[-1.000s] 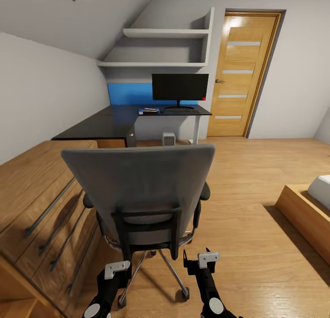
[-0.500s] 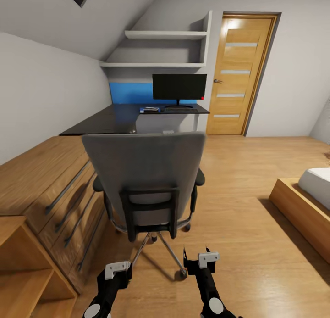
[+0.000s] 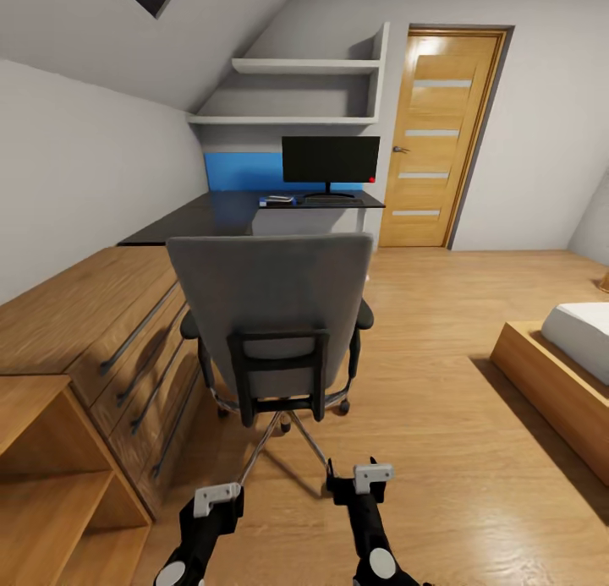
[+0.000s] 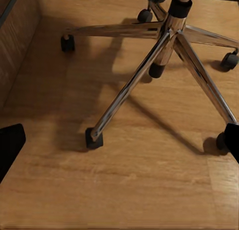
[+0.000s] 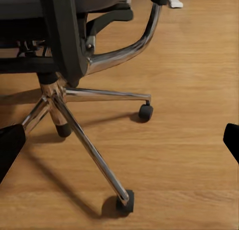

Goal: In the bedroom, organize the workspace by keeping the computer under the desk, ensuring the monitor is on the desk, placing the keyboard on the desk next to the monitor, placing the mouse on the desk next to the keyboard, moving the folder from the swivel chair onto the desk next to the mouse, stacking the notebook on top of the folder with the pen on top of the notebook, and positioning the swivel chair next to the desk.

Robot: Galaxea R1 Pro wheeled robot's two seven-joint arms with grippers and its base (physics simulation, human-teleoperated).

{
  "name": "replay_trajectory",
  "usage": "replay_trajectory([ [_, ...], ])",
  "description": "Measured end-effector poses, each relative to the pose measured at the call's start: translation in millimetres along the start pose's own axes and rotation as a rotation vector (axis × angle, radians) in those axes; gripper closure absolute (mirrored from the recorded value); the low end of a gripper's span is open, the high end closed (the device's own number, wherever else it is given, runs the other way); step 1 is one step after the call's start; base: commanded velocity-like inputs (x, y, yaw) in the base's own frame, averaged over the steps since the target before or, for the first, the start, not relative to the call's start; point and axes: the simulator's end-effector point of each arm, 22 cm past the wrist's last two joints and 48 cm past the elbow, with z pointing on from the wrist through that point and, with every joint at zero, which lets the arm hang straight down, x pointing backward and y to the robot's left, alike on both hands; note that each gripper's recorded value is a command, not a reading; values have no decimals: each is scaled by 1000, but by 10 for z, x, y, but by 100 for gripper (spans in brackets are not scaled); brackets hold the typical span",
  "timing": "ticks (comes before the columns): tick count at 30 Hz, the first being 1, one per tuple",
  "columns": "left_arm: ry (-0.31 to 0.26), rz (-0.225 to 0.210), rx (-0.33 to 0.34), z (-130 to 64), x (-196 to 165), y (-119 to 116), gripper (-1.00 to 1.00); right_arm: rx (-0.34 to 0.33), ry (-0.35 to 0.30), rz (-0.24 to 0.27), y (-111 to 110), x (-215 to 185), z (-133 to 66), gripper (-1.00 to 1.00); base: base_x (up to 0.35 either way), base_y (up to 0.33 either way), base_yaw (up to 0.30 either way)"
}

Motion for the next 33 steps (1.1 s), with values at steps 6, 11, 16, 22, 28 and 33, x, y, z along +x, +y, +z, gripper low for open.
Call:
replay_trajectory([
  [6,31,3,4,-3,176,-23,-100,14,-19,0,200,-99,-26,-100,-11,0,0],
  [11,40,6,6,-6,253,-40,-100,5,-51,-39,362,-214,-42,-100,-3,0,0],
  [16,27,10,-25,-3,188,19,-100,0,-63,-49,430,-270,-40,-100,0,0,0],
  [22,-37,26,-78,-11,-121,58,-100,1,-58,-58,446,-287,-23,-100,0,0,0],
  [28,-67,36,-102,-27,-258,45,-100,2,-54,-62,447,-288,-13,-100,0,0,0],
  [33,-79,37,-106,-33,-303,36,-100,4,-56,-62,420,-286,-11,-100,0,0,0],
])
